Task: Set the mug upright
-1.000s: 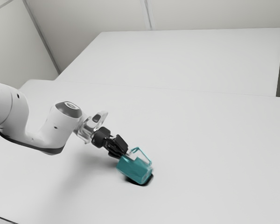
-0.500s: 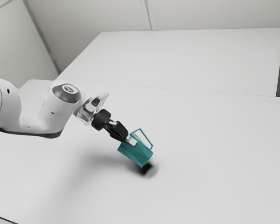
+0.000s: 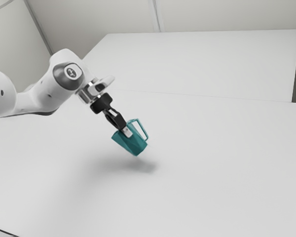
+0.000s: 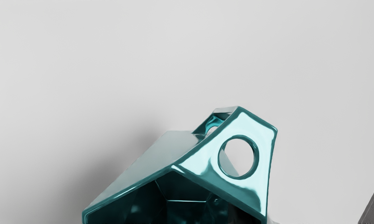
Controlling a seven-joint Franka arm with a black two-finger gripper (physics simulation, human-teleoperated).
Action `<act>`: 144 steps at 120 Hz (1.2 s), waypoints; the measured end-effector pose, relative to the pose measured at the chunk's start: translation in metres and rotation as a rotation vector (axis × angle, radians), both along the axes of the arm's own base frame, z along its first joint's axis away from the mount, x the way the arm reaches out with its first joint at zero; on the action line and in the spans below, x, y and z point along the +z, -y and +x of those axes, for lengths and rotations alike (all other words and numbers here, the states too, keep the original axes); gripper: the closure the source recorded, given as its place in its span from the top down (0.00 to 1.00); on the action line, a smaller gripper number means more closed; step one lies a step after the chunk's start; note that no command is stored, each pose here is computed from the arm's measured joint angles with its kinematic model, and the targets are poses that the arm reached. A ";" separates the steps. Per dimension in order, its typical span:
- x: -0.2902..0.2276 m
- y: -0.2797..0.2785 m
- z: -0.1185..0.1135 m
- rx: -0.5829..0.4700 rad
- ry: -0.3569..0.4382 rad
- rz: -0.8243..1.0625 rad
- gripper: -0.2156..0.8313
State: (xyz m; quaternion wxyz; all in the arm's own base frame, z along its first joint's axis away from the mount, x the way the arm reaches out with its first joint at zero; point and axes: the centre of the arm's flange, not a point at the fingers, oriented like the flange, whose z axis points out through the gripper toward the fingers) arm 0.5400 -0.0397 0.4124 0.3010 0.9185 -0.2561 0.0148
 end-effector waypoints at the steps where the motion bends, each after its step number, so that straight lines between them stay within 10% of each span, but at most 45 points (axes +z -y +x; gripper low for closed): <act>1: 0.001 -0.001 0.001 -0.001 0.002 0.006 0.04; 64: 0.038 -0.032 0.015 -0.005 0.039 0.466 0.04; 144: -0.018 -0.033 0.035 0.198 -0.054 0.582 0.04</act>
